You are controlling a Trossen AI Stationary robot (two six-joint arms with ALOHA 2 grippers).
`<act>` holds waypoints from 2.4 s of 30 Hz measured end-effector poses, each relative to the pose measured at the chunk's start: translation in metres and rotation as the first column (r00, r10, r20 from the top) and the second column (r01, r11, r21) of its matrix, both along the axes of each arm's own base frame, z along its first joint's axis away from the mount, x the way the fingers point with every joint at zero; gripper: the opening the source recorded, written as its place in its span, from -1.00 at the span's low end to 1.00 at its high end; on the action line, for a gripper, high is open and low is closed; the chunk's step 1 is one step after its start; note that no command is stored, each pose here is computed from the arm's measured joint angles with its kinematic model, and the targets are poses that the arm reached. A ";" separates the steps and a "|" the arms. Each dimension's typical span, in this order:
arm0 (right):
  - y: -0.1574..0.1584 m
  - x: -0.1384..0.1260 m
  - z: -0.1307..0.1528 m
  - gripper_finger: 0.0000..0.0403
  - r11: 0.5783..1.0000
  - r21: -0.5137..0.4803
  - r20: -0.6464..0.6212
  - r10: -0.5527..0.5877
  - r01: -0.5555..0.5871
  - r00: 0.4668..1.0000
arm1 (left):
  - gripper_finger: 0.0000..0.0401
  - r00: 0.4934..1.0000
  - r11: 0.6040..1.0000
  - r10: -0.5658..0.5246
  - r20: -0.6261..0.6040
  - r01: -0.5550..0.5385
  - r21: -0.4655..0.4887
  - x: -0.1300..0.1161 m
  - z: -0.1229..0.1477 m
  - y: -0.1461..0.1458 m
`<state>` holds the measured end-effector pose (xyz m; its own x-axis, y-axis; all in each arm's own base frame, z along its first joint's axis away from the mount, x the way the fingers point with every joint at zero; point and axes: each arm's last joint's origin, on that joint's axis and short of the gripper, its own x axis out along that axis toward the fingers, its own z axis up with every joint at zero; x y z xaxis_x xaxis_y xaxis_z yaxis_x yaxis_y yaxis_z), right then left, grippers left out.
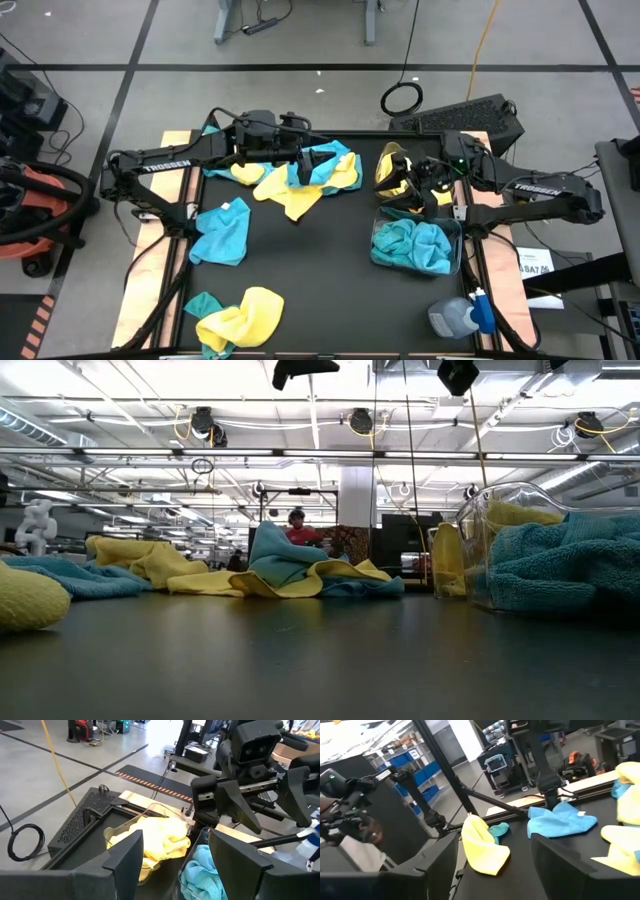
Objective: Sort microfiber towel by color & place in baskets
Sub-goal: Put the blue microfiber cloth into the bottom transparent bin
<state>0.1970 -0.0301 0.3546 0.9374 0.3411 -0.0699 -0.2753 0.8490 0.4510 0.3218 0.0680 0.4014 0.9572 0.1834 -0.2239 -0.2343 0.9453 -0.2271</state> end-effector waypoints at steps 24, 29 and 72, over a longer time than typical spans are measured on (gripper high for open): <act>-0.004 0.018 -0.033 0.19 0.982 -0.180 -0.172 0.030 -0.061 0.985 | 0.15 0.984 0.978 0.175 0.046 -0.168 -0.125 -0.001 0.002 0.004; -0.004 0.013 -0.042 0.19 0.973 -0.208 -0.248 0.047 -0.101 0.968 | 0.15 0.963 0.955 0.264 0.058 -0.253 -0.152 -0.001 0.003 0.006; -0.001 -0.012 -0.065 0.19 0.927 -0.333 -0.512 -0.024 -0.173 0.859 | 0.15 0.868 0.819 0.490 0.082 -0.426 -0.383 -0.003 0.001 0.004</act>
<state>0.1849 -0.0313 0.2896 0.7122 0.2680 -0.6488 -0.1656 0.9623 0.2157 0.3191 0.0721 0.4027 0.8097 0.5523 -0.1983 -0.5484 0.5920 -0.5905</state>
